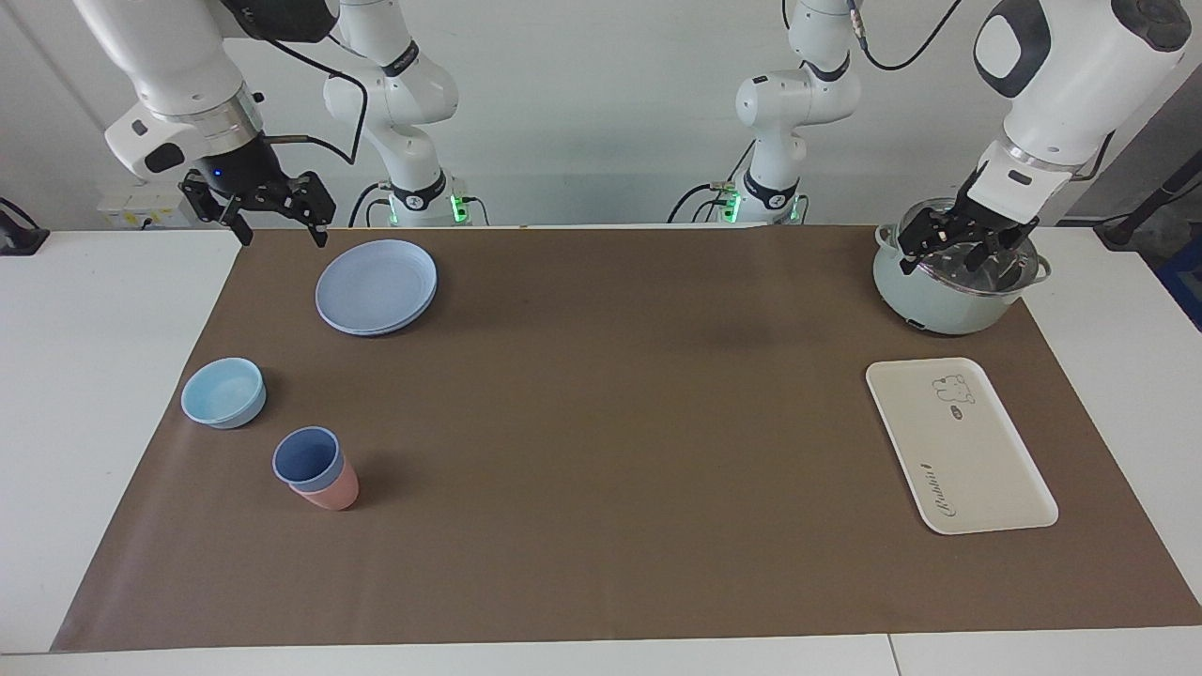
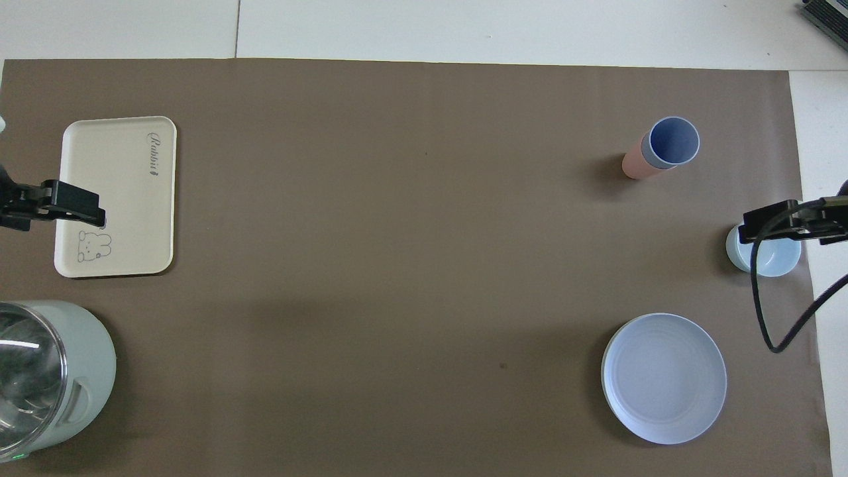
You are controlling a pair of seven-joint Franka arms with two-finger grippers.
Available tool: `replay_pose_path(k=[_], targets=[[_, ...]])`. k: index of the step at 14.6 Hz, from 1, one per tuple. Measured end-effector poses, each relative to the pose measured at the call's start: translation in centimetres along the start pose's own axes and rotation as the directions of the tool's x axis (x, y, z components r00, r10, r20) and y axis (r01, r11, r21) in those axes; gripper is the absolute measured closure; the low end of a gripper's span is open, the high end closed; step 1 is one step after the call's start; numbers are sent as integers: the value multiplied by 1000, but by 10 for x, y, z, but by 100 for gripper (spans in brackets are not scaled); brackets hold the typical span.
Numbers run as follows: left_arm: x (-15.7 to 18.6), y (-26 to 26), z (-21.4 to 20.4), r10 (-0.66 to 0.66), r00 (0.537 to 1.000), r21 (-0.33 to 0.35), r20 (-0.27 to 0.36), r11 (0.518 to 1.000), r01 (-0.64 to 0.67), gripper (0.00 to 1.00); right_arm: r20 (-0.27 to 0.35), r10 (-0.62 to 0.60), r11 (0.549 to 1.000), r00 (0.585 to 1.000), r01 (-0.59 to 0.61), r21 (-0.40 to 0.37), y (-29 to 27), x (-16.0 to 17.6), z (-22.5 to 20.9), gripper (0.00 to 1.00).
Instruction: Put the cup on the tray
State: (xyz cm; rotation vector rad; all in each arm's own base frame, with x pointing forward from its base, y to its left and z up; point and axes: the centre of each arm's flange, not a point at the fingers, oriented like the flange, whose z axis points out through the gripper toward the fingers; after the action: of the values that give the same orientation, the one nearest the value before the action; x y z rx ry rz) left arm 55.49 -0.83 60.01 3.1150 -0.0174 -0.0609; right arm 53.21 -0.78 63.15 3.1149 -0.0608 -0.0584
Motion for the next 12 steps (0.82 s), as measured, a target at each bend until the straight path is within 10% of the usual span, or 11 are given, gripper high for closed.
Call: replay_pose_path(k=[7,12], targets=[[0,1,0,2,1000,0,0,1000,-2,0,-32,-2,1000,999,2,1,3,4,0,0],[0,2,0,3,1000,0,-1,1000,-3,0,-161,-363,932,918,356,-68,53,25,43,0]])
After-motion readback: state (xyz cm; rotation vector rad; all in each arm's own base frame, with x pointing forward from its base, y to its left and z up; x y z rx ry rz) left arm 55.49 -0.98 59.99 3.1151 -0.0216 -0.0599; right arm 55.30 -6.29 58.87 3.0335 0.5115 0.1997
